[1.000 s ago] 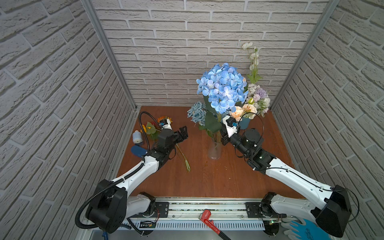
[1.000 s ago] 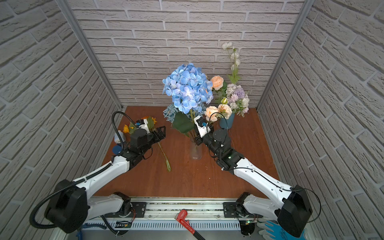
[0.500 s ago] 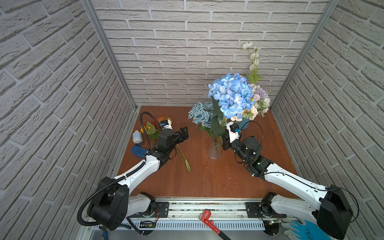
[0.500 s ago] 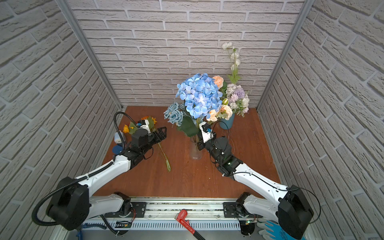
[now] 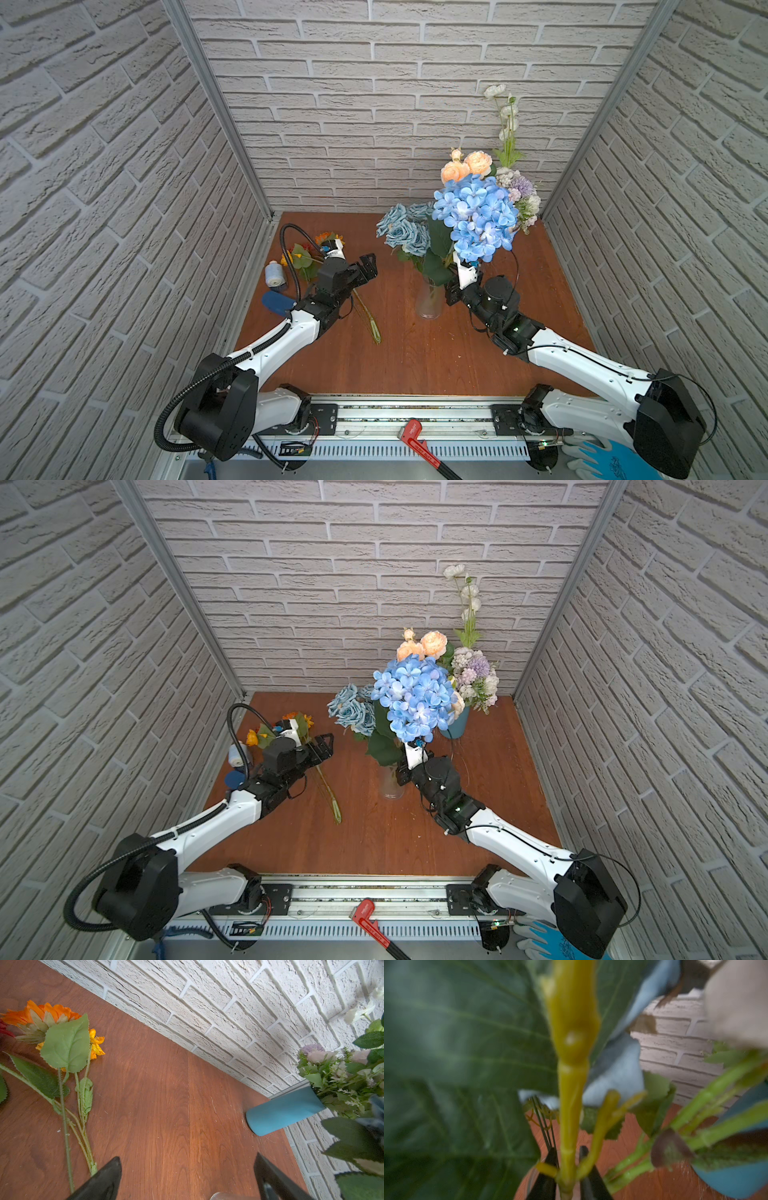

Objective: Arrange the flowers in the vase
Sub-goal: 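Lower the hydrangea stem into the glass vase with the right gripper while the left withdraws, then open the right gripper off the hydrangea while the left reaches toward orange flowers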

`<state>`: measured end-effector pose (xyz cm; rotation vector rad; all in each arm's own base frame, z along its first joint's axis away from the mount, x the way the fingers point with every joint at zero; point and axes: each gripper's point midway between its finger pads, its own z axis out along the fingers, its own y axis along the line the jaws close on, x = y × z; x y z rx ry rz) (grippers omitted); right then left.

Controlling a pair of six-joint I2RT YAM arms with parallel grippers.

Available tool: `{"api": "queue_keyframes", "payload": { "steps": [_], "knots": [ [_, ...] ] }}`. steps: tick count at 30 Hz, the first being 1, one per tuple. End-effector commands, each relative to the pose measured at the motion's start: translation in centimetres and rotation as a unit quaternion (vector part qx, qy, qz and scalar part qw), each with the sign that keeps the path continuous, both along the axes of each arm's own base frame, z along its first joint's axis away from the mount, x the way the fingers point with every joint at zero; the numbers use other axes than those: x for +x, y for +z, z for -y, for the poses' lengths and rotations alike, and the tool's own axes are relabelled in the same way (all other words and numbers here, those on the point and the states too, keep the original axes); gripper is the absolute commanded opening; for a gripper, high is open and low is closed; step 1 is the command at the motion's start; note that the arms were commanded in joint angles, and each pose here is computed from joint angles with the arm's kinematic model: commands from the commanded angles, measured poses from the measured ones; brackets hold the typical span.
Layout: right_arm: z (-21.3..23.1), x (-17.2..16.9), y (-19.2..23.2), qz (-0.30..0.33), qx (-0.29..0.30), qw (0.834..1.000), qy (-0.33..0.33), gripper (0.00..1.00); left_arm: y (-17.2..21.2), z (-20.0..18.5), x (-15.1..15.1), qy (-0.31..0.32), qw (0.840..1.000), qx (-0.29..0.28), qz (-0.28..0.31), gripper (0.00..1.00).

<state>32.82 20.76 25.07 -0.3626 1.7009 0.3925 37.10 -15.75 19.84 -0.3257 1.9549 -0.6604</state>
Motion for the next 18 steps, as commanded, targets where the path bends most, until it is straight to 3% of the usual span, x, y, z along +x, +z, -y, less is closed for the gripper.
{"api": "queue_keyframes", "payload": {
  "steps": [1,18],
  "knots": [
    [-0.2,-0.2,1.2,-0.003,0.011,1.0,0.007,0.3,1.3,-0.1,0.4,0.004,1.0,-0.013,0.022,0.98],
    [0.9,-2.4,1.1,-0.099,-0.026,0.995,0.013,0.52,1.6,-0.5,0.5,0.011,1.0,-0.007,0.023,0.98]
  ]
}}
